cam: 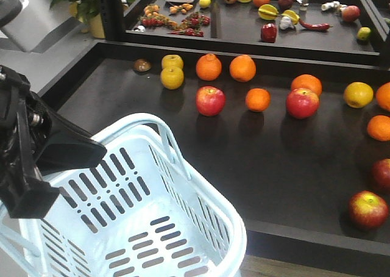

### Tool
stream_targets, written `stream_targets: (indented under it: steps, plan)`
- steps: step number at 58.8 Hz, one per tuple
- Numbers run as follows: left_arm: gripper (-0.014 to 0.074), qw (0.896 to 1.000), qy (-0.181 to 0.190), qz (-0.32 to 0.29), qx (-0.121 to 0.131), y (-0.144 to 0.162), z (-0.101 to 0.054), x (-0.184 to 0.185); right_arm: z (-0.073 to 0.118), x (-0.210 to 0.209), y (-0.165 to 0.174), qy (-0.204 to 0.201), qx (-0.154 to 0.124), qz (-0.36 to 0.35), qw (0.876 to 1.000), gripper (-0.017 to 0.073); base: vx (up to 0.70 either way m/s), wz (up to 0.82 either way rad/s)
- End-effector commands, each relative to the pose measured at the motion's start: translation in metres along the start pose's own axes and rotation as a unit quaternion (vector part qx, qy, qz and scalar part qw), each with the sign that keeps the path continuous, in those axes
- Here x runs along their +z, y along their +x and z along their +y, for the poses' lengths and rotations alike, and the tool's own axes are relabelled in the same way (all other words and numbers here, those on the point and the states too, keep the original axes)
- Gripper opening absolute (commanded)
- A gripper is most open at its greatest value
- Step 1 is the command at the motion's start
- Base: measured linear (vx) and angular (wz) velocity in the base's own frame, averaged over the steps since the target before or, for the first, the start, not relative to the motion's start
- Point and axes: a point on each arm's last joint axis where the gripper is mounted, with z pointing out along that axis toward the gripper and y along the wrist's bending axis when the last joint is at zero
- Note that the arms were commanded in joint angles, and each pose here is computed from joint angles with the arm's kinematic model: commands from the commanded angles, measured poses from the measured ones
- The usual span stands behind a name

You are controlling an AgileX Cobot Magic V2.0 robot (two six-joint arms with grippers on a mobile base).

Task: Pick three apples into basket with both arms
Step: 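Drive the base up to the fruit table with apples and oranges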

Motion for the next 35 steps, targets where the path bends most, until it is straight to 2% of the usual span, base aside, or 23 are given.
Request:
stream_targets:
  steps: [1,35]
  plan:
    - [-0.0006,0.998,0.004,-0.057,-0.003,-0.0088,-0.0055,-0.0139,0.0004,-0.0006,-0.0036,-0.001,-0.006,-0.037,0.999,-0.0008,0.06,-0.22]
    - [-0.0006,0.998,0.004,-0.057,-0.003,-0.0088,-0.0055,-0.0139,0.0004,-0.0006,-0.0036,-0.001,-0.006,-0.037,0.999,-0.0008,0.07,-0.15]
